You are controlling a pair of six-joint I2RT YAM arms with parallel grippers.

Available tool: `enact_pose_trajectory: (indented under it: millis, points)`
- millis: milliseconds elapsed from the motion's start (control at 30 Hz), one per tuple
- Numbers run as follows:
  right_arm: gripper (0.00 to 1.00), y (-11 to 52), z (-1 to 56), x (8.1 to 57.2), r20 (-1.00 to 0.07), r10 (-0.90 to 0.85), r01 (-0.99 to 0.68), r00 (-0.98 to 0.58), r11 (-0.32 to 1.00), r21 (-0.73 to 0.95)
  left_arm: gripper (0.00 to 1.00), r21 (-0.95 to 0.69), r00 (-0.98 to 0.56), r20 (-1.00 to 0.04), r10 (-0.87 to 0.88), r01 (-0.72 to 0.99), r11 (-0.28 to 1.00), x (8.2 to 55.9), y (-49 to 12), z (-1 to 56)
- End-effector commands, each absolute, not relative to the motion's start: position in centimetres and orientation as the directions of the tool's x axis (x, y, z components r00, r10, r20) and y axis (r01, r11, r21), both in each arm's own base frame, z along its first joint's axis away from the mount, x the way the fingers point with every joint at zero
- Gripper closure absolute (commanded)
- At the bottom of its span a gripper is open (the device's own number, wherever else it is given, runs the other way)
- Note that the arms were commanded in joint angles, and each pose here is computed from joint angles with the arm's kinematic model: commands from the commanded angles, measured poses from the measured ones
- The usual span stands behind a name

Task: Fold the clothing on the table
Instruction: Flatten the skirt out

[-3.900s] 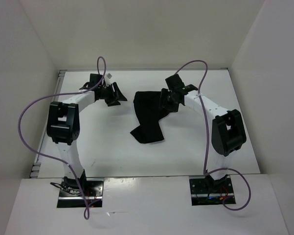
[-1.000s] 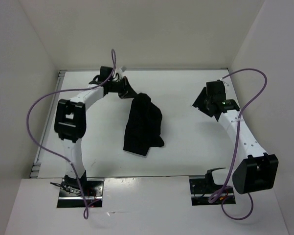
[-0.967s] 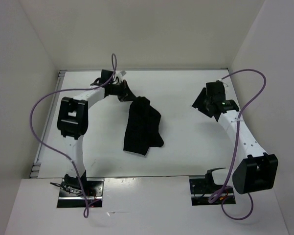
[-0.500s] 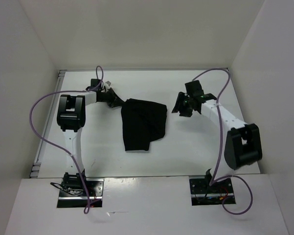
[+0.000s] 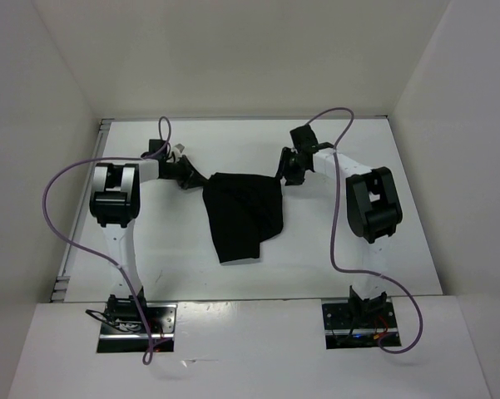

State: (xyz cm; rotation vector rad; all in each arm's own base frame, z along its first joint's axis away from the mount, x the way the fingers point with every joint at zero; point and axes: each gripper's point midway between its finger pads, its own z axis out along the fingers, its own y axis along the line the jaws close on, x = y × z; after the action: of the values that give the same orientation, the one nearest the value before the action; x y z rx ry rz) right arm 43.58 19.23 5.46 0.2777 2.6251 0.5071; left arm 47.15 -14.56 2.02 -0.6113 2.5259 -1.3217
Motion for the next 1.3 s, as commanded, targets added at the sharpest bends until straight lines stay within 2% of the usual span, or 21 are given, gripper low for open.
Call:
enact_pose_trajectory:
  millis: [0, 200, 600, 733, 800, 900, 933, 1033, 1067, 1100, 1233, 1267]
  points:
    - [0.5, 19.6, 5.7, 45.2, -0.413, 0.292, 0.126, -0.863, 0.915, 0.385, 1.0, -0.764, -0.882, -0.019, -0.471, -0.291, 0.576, 45.7, -12.7, 0.3]
    - [0.5, 19.2, 5.1, 44.5, -0.398, 0.299, 0.143, -0.867, 0.916, 0.376, 1.0, -0.759, -0.878, -0.002, -0.479, -0.31, 0.573, 45.1, -12.3, 0.2]
    - [0.61, 21.6, -2.2, 40.2, -0.131, 0.293, 0.198, -0.947, 0.856, 0.478, 1.0, -0.733, -0.871, 0.023, -0.492, -0.349, 0.584, 44.0, -11.3, -1.0]
    - [0.66, 21.5, -2.4, 40.0, -0.13, 0.293, 0.199, -0.947, 0.856, 0.477, 1.0, -0.721, -0.851, 0.018, -0.525, -0.375, 0.582, 43.6, -9.8, -0.8]
    - [0.82, 20.4, -2.7, 40.3, -0.153, 0.313, 0.218, -0.937, 0.87, 0.443, 1.0, -0.72, -0.844, 0.022, -0.536, -0.385, 0.578, 43.4, -9.3, -0.8]
    - [0.99, 17.3, -0.1, 42.4, -0.25, 0.373, 0.261, -0.893, 0.884, 0.387, 1.0, -0.737, -0.849, 0.011, -0.529, -0.365, 0.569, 43.3, -9.1, 0.2]
    - [0.99, 15.5, 0.7, 42.7, -0.262, 0.401, 0.297, -0.878, 0.885, 0.358, 1.0, -0.765, -0.862, 0.0, -0.508, -0.327, 0.555, 43.4, -9.5, 1.2]
    - [1.0, 12.5, 6.7, 45.1, -0.424, 0.391, 0.273, -0.817, 0.909, 0.314, 1.0, -0.834, -0.881, -0.087, -0.465, -0.191, 0.518, 44.3, -10.4, 5.6]
    - [1.0, 12.2, 10.5, 45.8, -0.504, 0.365, 0.222, -0.783, 0.921, 0.322, 1.0, -0.87, -0.895, -0.107, -0.433, -0.127, 0.476, 44.3, -11.1, 8.2]
    - [1.0, 11.7, 12.3, 46.1, -0.536, 0.356, 0.202, -0.765, 0.924, 0.325, 1.0, -0.887, -0.899, -0.139, -0.415, -0.073, 0.456, 44.8, -11.3, 9.9]
    - [1.0, 12.2, 19.6, 47.1, -0.634, 0.305, 0.074, -0.71, 0.929, 0.364, 1.0, -0.899, -0.89, -0.323, -0.323, 0.182, 0.398, 46.7, -13.8, 19.1]
    - [1.0, 12.9, 22.2, 47.4, -0.664, 0.3, 0.021, -0.685, 0.919, 0.393, 1.0, -0.876, -0.856, -0.406, -0.32, 0.265, 0.403, 47.7, -13.8, 22.4]
